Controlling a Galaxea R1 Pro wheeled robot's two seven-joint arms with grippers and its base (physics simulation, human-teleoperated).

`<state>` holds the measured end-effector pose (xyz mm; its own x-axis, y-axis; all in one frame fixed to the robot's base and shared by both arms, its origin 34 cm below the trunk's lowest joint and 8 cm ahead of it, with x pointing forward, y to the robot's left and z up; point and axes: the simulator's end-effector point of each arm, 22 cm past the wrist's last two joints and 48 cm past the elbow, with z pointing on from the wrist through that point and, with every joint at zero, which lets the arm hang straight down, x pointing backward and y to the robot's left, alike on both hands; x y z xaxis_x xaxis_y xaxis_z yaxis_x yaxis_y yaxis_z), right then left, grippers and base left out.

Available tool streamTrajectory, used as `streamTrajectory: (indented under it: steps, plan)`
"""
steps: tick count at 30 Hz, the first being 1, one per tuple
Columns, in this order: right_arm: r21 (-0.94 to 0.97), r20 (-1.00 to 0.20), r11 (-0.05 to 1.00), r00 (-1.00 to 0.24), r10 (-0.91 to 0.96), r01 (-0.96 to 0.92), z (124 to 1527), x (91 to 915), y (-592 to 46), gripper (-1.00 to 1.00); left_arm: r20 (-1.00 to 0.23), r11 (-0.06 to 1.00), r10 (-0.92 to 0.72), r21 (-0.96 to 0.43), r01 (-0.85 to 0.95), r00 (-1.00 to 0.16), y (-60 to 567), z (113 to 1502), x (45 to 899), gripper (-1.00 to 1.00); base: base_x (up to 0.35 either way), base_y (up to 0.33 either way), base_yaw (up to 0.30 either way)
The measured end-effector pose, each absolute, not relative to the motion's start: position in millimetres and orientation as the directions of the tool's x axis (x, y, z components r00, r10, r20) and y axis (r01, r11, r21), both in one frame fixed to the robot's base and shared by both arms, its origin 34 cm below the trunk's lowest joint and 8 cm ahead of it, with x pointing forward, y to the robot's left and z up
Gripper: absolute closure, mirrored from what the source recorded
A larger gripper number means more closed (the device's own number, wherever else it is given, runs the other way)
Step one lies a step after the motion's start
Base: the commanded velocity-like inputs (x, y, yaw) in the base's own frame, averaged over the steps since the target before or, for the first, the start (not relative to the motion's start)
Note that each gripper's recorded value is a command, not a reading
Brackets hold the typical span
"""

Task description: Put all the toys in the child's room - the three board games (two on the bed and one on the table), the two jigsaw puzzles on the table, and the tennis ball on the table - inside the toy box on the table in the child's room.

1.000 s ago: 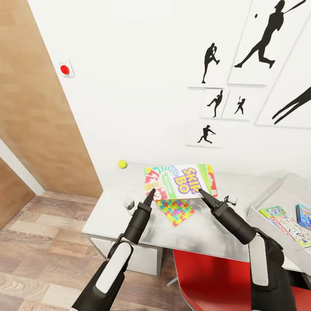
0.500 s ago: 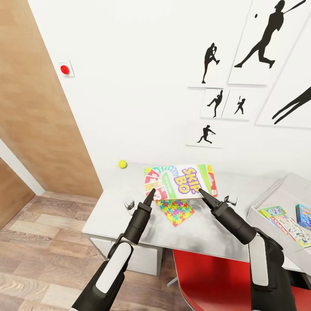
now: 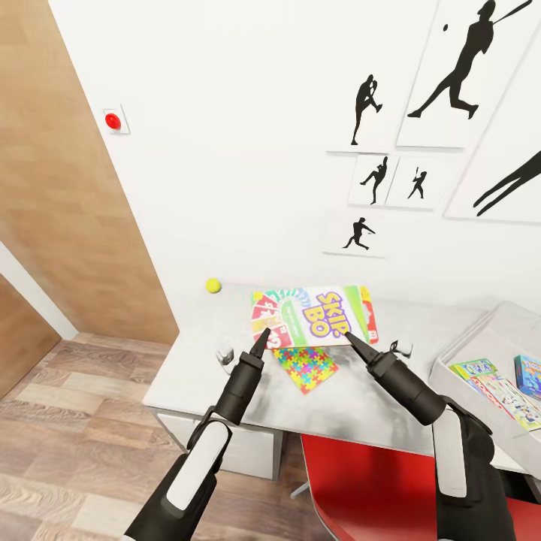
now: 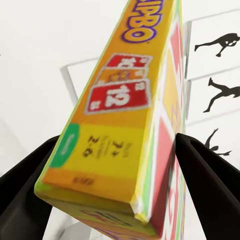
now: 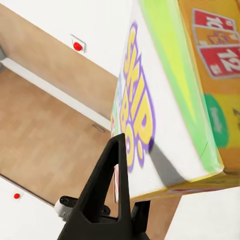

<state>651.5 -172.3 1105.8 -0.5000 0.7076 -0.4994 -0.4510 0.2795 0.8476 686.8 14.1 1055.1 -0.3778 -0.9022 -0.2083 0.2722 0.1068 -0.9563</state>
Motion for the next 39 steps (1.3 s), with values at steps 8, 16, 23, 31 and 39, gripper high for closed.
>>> streamTrajectory:
  steps: [8, 16, 23, 31, 39]
  plan:
    - [0.845, -0.507, 0.291, -0.498, 0.703, -0.449, 1103.7, 651.7, -172.4, 1.00, -0.209, 0.110, -0.901, -0.957, 0.267, -0.379, 13.9, 1053.0, 687.0, 1.00, 0.000, 0.000, 0.000]
    - [0.843, -0.509, 0.293, -0.495, 0.704, -0.450, 1104.1, 651.8, -172.9, 1.00, -0.214, 0.113, -0.900, -0.956, 0.270, -0.379, 13.7, 1053.9, 687.2, 1.00, 0.000, 0.000, 0.000]
    - [0.843, -0.510, 0.293, -0.494, 0.705, -0.451, 1104.6, 651.8, -173.1, 1.00, -0.216, 0.115, -0.900, -0.955, 0.272, -0.379, 13.5, 1054.9, 687.4, 1.00, 0.000, 0.000, 0.000]
    - [0.842, -0.510, 0.293, -0.493, 0.704, -0.452, 1105.0, 651.7, -173.1, 1.00, -0.217, 0.115, -0.900, -0.955, 0.273, -0.379, 13.5, 1055.5, 687.4, 1.00, 0.000, 0.000, 0.000]
    - [0.841, -0.511, 0.294, -0.492, 0.704, -0.454, 1105.8, 651.6, -173.2, 1.00, -0.217, 0.115, -0.900, -0.955, 0.275, -0.379, 13.4, 1056.4, 687.5, 1.00, 0.000, 0.000, 0.000]
